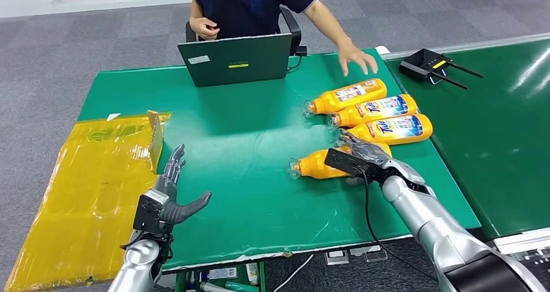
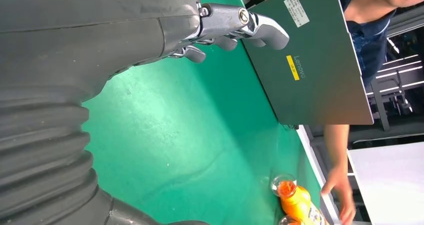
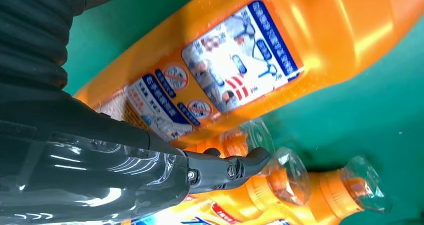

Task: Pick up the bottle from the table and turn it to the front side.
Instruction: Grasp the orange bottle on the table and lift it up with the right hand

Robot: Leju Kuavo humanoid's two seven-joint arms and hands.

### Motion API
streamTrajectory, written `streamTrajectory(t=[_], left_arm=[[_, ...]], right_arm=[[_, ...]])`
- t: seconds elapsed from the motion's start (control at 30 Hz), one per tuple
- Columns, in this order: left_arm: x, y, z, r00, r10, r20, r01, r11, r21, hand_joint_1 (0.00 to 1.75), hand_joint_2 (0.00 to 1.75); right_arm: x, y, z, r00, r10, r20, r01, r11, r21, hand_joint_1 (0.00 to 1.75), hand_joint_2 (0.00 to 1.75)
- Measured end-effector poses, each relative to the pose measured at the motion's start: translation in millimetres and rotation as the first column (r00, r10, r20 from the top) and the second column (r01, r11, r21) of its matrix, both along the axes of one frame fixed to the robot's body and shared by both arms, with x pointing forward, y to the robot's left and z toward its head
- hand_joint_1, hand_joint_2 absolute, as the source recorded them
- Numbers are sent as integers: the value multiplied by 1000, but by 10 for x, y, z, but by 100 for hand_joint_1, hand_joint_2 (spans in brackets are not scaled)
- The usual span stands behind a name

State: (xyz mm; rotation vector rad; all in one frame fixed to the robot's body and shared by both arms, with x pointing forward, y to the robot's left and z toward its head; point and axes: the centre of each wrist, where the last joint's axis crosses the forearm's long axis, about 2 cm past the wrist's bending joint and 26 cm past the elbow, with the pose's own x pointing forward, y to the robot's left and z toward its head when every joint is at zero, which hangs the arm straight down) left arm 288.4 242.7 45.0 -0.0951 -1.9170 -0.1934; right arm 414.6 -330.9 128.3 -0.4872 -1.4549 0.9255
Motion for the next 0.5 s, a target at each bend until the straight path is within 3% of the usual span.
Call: streamTrajectory(t=[0.5], left_arm=[[-12, 10, -11, 1000, 6, -3, -6, 1000, 2, 0, 175]], right_arm=[[-50, 120, -106, 999, 2, -39, -1, 1000, 22, 0, 175]])
